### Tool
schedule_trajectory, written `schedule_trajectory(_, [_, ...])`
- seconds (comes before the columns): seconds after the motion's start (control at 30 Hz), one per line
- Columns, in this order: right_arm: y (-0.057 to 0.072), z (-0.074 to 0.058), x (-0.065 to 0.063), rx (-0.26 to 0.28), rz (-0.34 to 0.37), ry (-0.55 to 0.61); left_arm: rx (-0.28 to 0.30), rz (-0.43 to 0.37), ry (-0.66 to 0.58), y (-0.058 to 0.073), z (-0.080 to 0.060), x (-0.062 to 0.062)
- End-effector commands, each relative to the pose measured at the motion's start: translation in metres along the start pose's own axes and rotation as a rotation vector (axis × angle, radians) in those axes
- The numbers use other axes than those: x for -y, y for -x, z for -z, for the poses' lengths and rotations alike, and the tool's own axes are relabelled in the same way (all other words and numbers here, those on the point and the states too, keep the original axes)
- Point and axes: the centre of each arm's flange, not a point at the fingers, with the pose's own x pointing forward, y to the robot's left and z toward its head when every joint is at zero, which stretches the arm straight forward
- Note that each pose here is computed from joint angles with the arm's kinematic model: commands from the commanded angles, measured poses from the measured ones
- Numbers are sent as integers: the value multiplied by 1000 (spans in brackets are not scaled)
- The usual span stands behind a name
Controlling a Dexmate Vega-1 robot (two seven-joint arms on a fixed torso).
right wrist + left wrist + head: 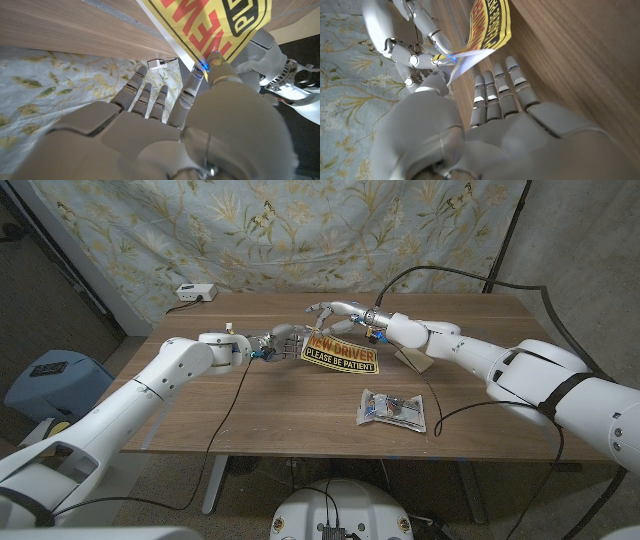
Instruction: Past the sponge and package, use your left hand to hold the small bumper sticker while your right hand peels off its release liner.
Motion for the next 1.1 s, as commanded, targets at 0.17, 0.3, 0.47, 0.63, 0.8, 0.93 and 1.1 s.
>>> schedule_trajectory(0.17, [2,0,0,2,-5,3,3,-27,-5,3,2,-1])
schedule_trajectory(0.3, [2,0,-1,0,-7,0,8,-43,-6,5,2,-3])
schedule_trajectory(0.47, [3,1,-2,-1,-7,-6,11,-55,-4,5,1,-6])
schedule_trajectory(0.63, [6,2,-3,-3,-9,-7,11,-70,-6,5,1,-8])
schedule_trajectory(0.8, [8,3,-3,-5,-6,-11,13,-91,-12,2,0,-9])
schedule_trajectory(0.93, [10,3,-3,-4,-4,-12,10,-102,-14,-1,2,-9])
schedule_trajectory(1.1, [12,4,-3,-6,-3,-14,2,-101,-14,-7,3,-8])
